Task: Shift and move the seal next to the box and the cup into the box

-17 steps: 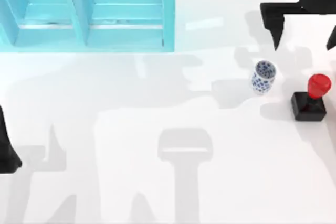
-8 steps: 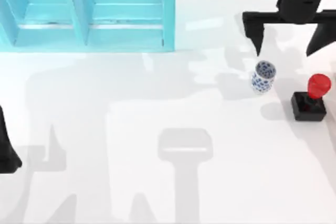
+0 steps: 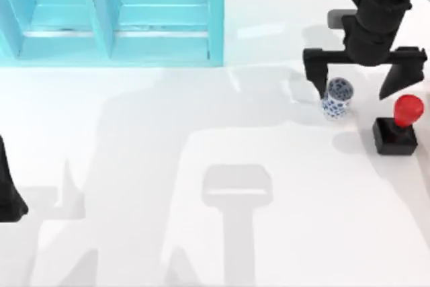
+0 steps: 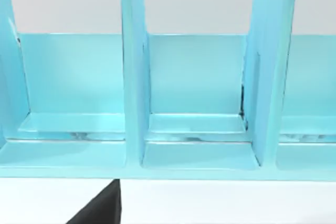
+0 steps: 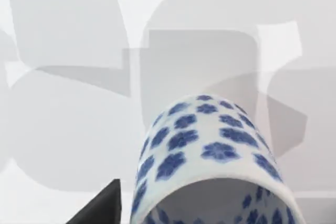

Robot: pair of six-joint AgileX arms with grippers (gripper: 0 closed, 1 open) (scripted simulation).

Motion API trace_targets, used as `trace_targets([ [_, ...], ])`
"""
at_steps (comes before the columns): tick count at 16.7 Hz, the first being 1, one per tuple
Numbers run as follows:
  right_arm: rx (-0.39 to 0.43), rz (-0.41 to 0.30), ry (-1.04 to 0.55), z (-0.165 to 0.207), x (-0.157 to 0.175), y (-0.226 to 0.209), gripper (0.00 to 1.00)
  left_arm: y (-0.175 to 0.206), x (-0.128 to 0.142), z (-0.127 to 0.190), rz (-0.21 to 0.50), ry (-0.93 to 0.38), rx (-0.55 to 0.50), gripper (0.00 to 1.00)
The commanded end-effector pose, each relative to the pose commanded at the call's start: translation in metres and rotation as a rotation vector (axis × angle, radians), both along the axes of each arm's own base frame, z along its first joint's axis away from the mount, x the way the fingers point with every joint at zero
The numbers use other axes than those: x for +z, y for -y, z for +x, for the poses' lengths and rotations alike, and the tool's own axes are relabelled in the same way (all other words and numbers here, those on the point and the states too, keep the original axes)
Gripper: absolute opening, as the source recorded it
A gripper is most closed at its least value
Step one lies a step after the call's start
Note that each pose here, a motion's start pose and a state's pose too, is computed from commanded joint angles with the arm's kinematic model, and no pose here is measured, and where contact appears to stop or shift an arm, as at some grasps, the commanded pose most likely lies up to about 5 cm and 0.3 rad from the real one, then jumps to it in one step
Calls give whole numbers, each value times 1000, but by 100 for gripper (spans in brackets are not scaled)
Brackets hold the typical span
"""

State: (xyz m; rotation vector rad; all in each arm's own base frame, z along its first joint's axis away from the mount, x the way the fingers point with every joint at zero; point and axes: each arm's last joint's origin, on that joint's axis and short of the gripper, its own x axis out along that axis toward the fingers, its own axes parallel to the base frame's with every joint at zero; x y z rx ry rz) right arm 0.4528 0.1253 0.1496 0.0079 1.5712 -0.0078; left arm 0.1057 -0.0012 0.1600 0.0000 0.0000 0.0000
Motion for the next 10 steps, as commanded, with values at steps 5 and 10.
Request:
trace_targets([
  [5,0,0,0,-1,-11,0,100,0,0,0,0,0,0,100],
  [10,0,0,0,-1,-11,0,70,0,0,0,0,0,0,100],
])
